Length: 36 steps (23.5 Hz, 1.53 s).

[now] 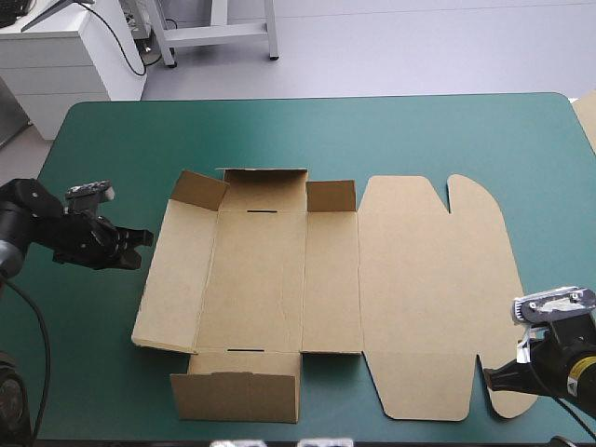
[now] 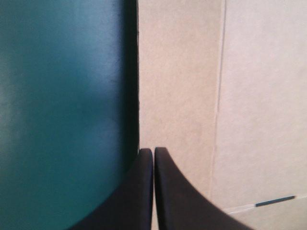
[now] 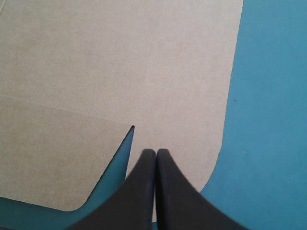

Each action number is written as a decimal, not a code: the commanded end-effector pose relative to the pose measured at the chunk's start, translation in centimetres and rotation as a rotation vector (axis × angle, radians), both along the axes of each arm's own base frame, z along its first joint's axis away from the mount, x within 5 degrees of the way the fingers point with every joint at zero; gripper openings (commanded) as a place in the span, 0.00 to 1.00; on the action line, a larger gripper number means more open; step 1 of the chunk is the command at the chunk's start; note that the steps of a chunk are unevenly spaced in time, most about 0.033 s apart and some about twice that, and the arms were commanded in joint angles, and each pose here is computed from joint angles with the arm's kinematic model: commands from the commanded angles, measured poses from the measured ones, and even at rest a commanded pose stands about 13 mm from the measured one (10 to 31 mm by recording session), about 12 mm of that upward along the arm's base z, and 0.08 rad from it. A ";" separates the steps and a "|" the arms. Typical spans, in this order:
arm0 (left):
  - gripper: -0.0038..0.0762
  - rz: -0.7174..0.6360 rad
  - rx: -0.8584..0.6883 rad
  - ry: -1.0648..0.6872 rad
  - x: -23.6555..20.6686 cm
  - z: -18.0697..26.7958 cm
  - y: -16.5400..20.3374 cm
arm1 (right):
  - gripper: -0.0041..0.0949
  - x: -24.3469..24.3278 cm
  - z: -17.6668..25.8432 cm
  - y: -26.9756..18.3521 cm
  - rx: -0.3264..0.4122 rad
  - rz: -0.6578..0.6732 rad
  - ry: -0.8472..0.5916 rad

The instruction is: Fold the box

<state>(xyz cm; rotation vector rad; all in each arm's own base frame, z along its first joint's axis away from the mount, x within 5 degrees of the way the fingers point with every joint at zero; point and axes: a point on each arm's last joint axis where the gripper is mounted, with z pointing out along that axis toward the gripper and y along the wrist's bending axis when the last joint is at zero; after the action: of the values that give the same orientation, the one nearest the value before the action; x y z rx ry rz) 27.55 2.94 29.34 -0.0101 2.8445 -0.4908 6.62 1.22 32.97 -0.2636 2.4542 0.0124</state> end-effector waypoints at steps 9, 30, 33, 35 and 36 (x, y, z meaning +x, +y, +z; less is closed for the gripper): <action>0.04 0.057 -0.074 0.151 -3.1 -3.3 1.7 | 0.02 -0.3 0.6 -0.4 0.025 -0.020 -0.063; 0.63 0.023 -0.333 0.320 -0.2 -7.0 -2.5 | 0.02 -0.4 0.6 -0.5 0.009 -0.028 -0.050; 0.63 -0.038 -0.322 0.328 -0.1 -7.1 -3.9 | 0.02 -0.4 0.6 -0.5 0.009 -0.028 -0.050; 0.62 -0.058 -0.318 0.327 -0.1 -7.0 -4.5 | 0.02 -0.4 0.6 -0.5 0.008 -0.028 -0.051; 0.61 -0.059 -0.320 0.325 -0.1 -7.0 -4.5 | 0.02 -0.4 0.6 -0.5 0.008 -0.028 -0.051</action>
<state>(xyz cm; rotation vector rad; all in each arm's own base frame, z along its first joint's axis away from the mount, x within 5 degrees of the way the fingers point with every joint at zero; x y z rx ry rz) 27.98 -0.40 20.55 -0.1446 3.0508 -0.9195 6.06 0.90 32.76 -0.2338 2.4395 0.0284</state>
